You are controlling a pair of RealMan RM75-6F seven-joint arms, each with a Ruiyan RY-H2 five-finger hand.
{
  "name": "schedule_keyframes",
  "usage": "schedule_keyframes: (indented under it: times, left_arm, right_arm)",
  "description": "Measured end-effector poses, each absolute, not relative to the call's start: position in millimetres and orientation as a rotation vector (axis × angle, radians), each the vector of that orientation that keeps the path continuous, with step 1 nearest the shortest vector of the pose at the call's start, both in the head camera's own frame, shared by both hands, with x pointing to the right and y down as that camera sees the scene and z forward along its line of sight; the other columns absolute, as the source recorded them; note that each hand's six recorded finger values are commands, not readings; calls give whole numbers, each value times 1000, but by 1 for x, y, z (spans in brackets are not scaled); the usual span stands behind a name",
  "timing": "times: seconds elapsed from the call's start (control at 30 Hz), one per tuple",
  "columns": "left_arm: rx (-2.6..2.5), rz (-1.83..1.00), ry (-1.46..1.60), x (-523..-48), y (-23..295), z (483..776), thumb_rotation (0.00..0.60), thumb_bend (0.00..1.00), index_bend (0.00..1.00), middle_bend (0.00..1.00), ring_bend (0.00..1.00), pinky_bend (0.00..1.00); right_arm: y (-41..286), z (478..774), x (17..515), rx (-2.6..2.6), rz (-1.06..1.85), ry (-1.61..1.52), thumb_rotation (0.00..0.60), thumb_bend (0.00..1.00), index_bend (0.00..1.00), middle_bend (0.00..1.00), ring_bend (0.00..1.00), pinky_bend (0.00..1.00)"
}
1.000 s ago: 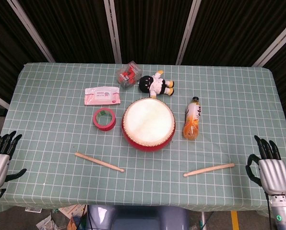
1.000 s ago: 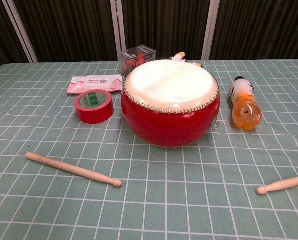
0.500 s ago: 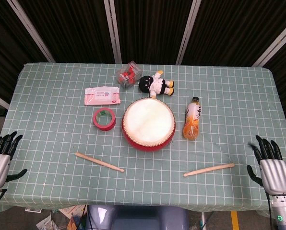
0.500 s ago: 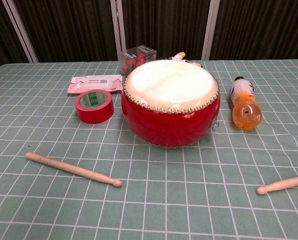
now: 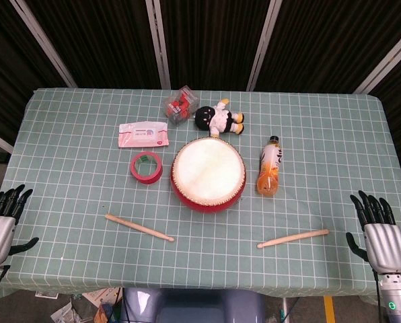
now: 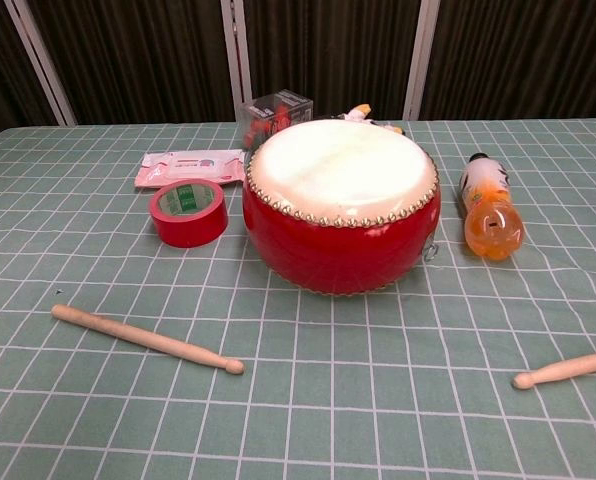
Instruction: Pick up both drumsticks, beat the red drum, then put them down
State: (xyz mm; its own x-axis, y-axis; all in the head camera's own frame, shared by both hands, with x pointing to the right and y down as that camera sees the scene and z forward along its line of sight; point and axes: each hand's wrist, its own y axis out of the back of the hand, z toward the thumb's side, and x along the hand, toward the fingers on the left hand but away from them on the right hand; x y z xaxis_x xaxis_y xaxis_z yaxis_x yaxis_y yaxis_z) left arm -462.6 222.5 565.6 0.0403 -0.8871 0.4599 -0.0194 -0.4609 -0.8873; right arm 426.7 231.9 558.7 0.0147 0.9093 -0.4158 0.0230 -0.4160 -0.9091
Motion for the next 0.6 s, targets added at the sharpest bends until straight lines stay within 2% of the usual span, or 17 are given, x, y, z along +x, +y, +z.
schedule_keyframes:
  times: [0.03, 0.1, 0.13, 0.17, 0.23, 0.27, 0.33, 0.6]
  left_arm:
    - [-1592, -1519, 928, -462, 222, 567, 600, 5, 0, 53, 60, 136]
    - [-1592, -1524, 909, -459, 219, 570, 600, 43, 25, 269, 293, 415]
    - [-1594, -1519, 889, -454, 216, 572, 600, 81, 70, 456, 490, 624]
    - [-1598, -1516, 872, -450, 213, 573, 600, 118, 145, 629, 662, 790]
    - [-1612, -1511, 833, -440, 207, 579, 600, 157, 289, 841, 857, 944]
    - [-1619, -1507, 815, -435, 203, 582, 600, 171, 355, 920, 926, 982]
    - [-1627, -1500, 773, -423, 196, 588, 600, 193, 410, 985, 985, 1000]
    - [-1653, -1509, 586, -376, 182, 621, 600, 206, 482, 1000, 1000, 1000]
  right_arm:
    - [232, 559, 427, -1545, 1499, -988, 600, 419, 0, 0, 0, 0]
    - [232, 559, 426, -1549, 1496, -988, 600, 419, 0, 0, 0, 0]
    - [232, 559, 425, -1553, 1491, -989, 600, 419, 0, 0, 0, 0]
    - [232, 559, 425, -1555, 1490, -988, 600, 419, 0, 0, 0, 0]
    - [232, 559, 424, -1557, 1488, -987, 600, 419, 0, 0, 0, 0]
    - [232, 559, 424, -1558, 1488, -988, 600, 419, 0, 0, 0, 0]
    - [232, 559, 424, -1562, 1488, -989, 600, 419, 0, 0, 0, 0]
    - [230, 558, 427, -1571, 1486, -1014, 600, 418, 0, 0, 0, 0]
